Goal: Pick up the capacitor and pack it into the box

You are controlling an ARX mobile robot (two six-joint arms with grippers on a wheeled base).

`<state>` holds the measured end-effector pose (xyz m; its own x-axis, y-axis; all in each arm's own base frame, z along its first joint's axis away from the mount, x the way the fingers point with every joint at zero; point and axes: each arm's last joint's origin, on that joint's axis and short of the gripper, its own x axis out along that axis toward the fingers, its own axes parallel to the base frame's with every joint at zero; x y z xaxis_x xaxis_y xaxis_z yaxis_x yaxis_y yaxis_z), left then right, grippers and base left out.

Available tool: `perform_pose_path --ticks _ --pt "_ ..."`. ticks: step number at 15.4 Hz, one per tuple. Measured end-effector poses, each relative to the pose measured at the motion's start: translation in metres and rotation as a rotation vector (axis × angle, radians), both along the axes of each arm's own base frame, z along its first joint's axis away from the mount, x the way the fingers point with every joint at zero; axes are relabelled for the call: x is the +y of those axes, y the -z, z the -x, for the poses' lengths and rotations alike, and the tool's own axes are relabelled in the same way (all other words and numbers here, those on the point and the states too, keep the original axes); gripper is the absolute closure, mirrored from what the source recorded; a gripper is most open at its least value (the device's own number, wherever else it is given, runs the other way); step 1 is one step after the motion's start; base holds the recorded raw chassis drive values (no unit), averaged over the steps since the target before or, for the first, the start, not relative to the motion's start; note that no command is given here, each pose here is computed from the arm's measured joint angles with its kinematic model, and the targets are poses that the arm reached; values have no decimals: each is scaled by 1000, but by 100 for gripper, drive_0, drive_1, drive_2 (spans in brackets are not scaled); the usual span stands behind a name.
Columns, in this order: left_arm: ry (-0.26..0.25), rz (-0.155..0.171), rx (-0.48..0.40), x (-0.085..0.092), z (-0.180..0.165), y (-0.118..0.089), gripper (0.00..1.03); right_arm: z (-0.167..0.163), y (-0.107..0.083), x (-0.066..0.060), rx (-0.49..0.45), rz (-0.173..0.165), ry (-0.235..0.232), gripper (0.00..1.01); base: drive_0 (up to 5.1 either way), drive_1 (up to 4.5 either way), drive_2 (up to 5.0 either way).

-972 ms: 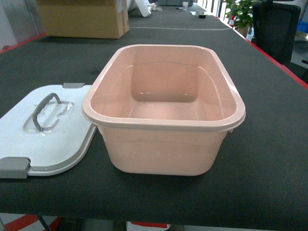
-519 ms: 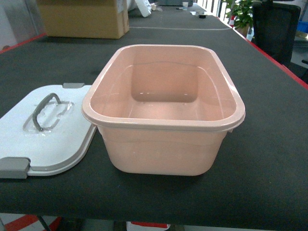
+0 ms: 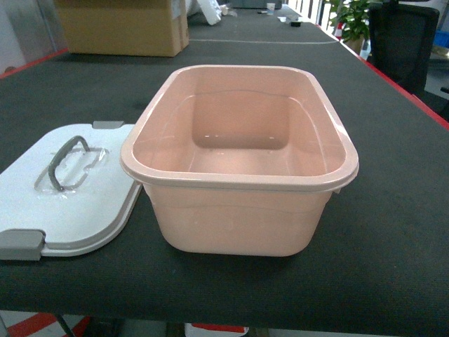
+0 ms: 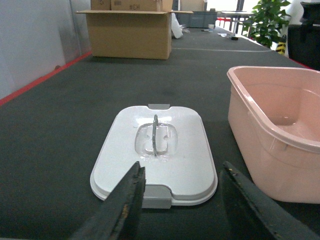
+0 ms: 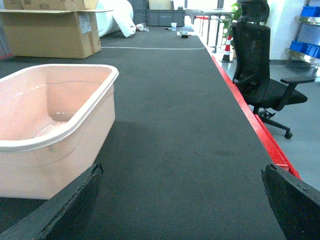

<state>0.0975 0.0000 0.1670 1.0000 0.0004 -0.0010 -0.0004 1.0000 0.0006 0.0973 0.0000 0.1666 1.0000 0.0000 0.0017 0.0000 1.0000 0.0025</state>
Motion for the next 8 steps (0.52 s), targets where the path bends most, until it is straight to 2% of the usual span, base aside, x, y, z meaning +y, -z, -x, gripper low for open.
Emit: perform_pose_path --ticks 1,2,4,5,8 --pt "1 0 0 0 0 0 49 0 0 0 0 0 0 3 0 0 0" --pt "0 0 0 0 0 0 33 0 0 0 0 0 0 3 0 0 0" --pt "0 0 0 0 0 0 10 0 0 0 0 0 0 3 0 0 0" --pt "0 0 0 0 0 0 4 0 0 0 0 0 0 3 0 0 0" --pt "0 0 0 0 0 0 5 0 0 0 0 0 0 3 0 0 0"
